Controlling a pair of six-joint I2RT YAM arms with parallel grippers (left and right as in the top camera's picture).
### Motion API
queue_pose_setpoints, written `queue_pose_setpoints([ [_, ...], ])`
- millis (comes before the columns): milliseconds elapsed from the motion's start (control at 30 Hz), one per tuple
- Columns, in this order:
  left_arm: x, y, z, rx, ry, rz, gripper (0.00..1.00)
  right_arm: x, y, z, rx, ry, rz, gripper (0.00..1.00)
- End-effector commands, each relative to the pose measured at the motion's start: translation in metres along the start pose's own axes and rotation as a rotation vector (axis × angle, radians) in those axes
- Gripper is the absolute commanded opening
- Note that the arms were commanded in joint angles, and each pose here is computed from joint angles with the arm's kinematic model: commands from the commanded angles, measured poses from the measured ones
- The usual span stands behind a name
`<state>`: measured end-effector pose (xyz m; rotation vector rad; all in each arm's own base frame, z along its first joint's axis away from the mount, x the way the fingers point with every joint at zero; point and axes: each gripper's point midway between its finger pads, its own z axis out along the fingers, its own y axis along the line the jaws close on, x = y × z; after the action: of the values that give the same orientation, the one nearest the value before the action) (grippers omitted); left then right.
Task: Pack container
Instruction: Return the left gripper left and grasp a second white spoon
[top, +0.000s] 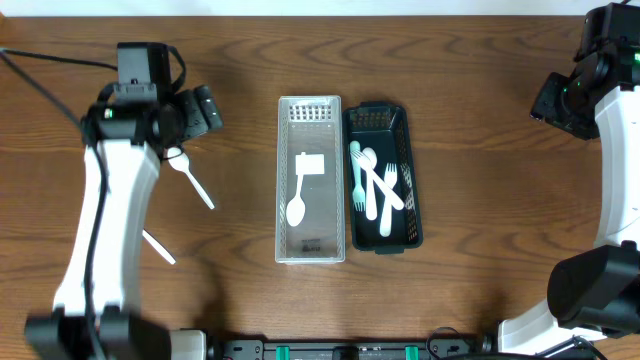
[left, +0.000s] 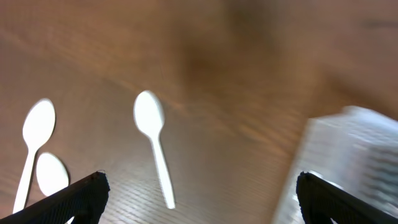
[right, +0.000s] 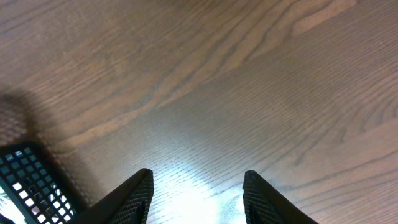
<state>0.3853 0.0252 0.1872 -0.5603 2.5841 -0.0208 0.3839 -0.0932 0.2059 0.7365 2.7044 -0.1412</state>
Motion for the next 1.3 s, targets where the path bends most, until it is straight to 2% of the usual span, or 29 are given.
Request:
queue_pose_setpoints([
  [0,0.014,0.026,0.044,-0.095,0.113,-0.101,0.98,0.001,-0.005,0.003,0.017,0.011,-0.009,0.50],
  [133,0.031,0.045,0.085,-0.154,0.224,-0.185,0.98,0.003,-0.005,0.003,0.018,0.016,-0.010,0.50],
  [433,0.076,0.054,0.144,-0.173,0.436,-0.210,0.98,0.002,-0.005,0.003,0.018,0.014,-0.009,0.50],
  [767,0.099,0.059,0.167,-0.203,0.519,-0.208,0.98,0.002,-0.005,0.003,0.018,0.016,-0.009,0.50],
  [1000,0.100,0.051,0.168,-0.156,0.530,-0.198,1.00,0.002,-0.005,0.003,0.018,0.015,-0.009,0.50],
  [1033,0.100,0.051,0.168,-0.154,0.531,-0.199,0.96,0.002,-0.005,0.003,0.018,0.015,-0.009,0.50],
  [1133,0.101,0.051,0.167,-0.156,0.536,-0.199,0.70,0.002,-0.005,0.003,0.018,0.015,-0.009,0.50],
  [1267,0.102,0.052,0.167,-0.158,0.540,-0.199,0.50,0.003,-0.005,0.003,0.018,0.016,-0.010,0.50],
])
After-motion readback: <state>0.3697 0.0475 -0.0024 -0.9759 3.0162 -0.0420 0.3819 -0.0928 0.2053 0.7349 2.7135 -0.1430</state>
